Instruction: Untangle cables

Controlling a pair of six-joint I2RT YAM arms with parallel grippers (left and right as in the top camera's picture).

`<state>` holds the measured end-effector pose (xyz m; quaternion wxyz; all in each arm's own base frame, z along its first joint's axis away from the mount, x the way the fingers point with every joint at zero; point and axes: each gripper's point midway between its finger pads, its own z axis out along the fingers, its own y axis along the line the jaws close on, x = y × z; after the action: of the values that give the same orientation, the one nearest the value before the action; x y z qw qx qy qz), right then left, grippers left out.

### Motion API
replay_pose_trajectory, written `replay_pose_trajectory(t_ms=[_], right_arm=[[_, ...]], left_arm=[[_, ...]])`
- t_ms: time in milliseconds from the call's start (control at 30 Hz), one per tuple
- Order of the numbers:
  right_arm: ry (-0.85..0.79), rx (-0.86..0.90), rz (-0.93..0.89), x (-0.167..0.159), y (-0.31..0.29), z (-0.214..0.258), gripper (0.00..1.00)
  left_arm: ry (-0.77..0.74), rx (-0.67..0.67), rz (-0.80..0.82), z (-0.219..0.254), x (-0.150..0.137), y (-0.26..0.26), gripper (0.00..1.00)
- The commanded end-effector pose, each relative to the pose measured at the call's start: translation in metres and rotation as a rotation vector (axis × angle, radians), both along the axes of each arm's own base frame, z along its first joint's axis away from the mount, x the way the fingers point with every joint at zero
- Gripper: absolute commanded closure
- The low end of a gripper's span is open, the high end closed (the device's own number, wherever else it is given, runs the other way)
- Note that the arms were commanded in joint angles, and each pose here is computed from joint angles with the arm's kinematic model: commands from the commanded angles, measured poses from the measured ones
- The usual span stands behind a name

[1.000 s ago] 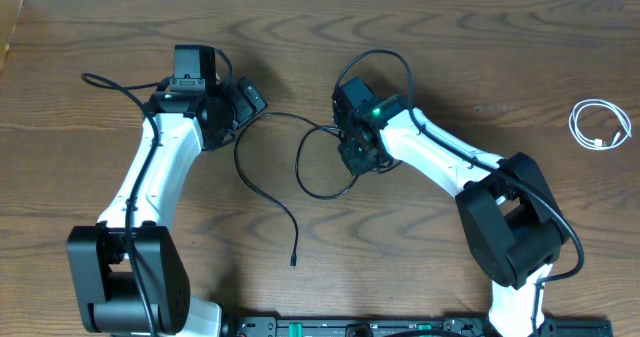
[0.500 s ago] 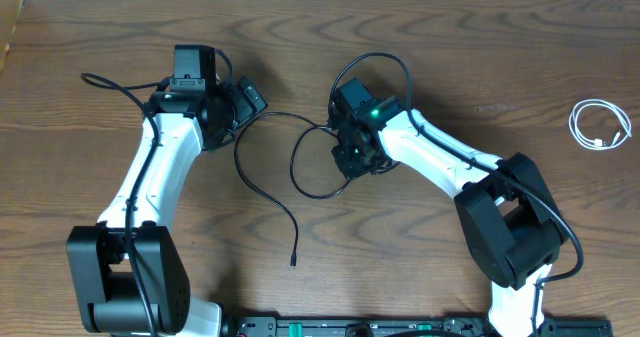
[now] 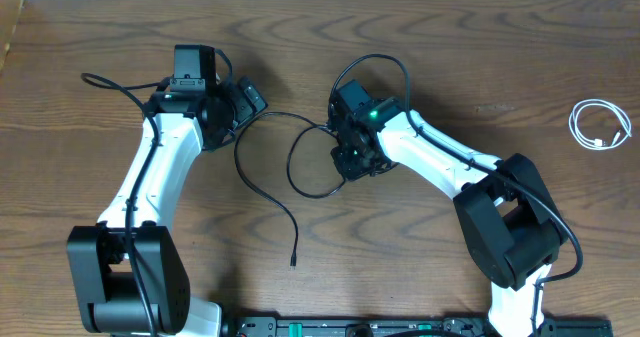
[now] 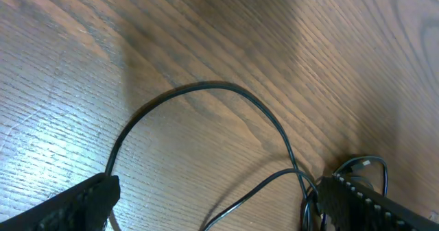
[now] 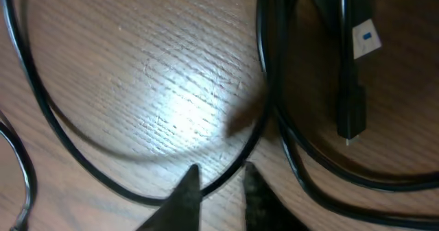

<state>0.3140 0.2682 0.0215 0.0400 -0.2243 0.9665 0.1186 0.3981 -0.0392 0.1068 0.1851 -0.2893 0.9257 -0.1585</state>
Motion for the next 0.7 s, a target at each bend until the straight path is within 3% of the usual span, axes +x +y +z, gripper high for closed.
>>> replay_pose_trajectory(t_ms=[0,100,367,500,667], right_arm=[[0.035,-0.018,0.003,-0.007,-0.001,-0.012,0.92],[0.033,-0.02,0.002,-0.007,-0.001,-0.012,0.99],[-0.019,-0.086,-0.021,0.005,-0.016,-0.014,0.99],[0.009,-0.037,-0.015,0.001,-0.008,-0.013,0.69],[0.081,0.144,0.02,-0.01,0.025,-0.003,0.64]], left_arm=[[0.021,0.015,0.003,-0.008,-0.004,0.004,0.02],[0.021,0.015,0.003,-0.008,-0.004,0.004,0.02],[0.021,0.015,0.003,-0.008,-0.004,0.004,0.02],[0.021,0.015,0.003,-0.008,-0.004,0.004,0.02],[0.021,0.015,0.003,-0.008,-0.004,0.004,0.02]])
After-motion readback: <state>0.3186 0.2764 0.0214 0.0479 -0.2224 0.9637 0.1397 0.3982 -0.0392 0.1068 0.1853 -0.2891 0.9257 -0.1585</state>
